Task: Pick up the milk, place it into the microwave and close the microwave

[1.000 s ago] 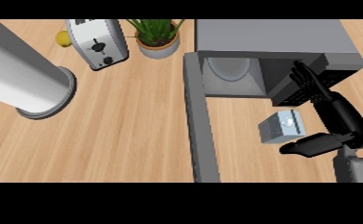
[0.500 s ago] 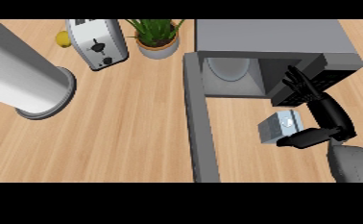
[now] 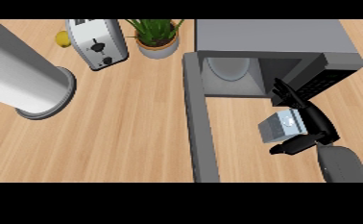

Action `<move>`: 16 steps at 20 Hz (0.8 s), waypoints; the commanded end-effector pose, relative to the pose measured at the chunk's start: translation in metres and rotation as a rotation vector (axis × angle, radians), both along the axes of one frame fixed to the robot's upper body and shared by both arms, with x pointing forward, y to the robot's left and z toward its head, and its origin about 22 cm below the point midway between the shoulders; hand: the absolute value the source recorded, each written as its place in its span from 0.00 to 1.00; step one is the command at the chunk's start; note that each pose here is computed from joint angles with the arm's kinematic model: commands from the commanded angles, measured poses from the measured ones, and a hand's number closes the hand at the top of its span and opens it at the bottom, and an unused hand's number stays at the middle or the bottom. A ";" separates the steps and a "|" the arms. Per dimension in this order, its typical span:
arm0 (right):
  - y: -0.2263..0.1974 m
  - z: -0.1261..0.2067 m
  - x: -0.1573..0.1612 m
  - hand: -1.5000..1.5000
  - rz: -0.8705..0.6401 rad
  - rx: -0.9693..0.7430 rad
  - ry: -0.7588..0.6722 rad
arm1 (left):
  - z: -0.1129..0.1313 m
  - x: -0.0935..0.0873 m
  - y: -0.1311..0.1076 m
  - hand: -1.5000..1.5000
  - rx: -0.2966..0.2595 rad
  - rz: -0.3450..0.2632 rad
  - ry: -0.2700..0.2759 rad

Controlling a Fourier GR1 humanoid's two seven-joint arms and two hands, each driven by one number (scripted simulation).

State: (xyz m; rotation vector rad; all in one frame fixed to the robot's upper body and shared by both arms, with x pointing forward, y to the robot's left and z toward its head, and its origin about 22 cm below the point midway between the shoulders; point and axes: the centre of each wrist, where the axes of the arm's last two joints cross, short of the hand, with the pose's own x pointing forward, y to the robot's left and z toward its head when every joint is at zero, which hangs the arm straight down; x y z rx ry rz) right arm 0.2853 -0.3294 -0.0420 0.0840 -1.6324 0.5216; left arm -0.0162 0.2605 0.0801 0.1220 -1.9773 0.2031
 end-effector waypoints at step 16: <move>-0.005 -0.055 0.005 1.00 0.008 -0.284 -0.091 | 0.000 -0.011 0.000 0.00 -0.010 -0.015 -0.018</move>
